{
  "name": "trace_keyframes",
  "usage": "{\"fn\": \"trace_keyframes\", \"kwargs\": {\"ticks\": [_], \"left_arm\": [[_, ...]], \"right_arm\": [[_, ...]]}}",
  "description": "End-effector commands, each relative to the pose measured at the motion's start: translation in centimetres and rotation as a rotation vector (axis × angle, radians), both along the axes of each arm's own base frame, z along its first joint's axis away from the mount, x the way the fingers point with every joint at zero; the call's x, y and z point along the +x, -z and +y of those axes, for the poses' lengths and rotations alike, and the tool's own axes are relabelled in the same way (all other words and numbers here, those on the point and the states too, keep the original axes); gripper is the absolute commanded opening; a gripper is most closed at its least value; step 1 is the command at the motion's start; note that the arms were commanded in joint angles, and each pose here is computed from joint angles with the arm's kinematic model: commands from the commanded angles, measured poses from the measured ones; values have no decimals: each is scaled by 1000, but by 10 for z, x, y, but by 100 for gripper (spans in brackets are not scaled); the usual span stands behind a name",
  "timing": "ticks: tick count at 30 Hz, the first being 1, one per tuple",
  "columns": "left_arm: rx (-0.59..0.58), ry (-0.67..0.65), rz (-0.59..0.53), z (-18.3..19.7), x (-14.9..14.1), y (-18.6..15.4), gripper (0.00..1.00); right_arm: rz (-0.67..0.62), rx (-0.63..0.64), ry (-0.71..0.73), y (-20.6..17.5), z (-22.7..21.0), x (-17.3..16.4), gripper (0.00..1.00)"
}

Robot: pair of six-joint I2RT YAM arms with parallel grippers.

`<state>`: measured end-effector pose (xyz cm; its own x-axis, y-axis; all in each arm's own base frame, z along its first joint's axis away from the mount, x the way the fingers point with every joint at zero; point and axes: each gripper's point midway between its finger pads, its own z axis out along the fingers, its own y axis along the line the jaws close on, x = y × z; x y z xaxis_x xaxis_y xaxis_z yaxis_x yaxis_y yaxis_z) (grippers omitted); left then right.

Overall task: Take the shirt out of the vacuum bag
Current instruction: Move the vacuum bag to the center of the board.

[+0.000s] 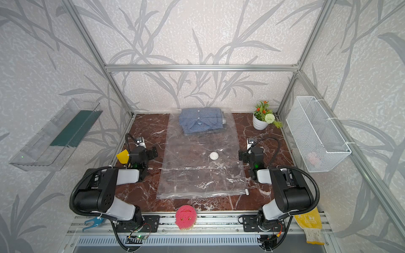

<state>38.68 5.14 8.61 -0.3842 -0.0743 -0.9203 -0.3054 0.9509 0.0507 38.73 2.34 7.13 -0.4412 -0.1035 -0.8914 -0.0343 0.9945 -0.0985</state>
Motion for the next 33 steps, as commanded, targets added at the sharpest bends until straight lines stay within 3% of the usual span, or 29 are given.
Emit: {"fn": "trace_keyframes", "kwargs": {"ticks": [1,14,16,18,21,25,27,30,33], "left_arm": [[3,4,-23,0,3,-7,99],[1,5,-22,0,3,-6,99],[1,5,-23,0,3,-7,98],[1,4,-24,0,3,-8,97],[2,5,-24,0,3,-7,88],[21,-74,-21,12,2,-41,83],[-7,-127,27,17,-1,-62,77],[-113,-121,1,8,7,-87,77],[-243,-119,75,-7,18,-87,77]], "right_arm": [[-56,5,-8,-18,2,9,99],[-53,13,-12,-18,1,9,99],[-53,13,-13,-18,2,9,89],[-50,13,-13,-17,2,9,87],[-52,9,-17,-19,3,10,82],[-93,-6,-13,-39,5,16,75],[65,-21,-7,-61,5,18,70],[148,-33,-29,-92,10,28,69],[260,85,-67,-94,29,34,69]]}}
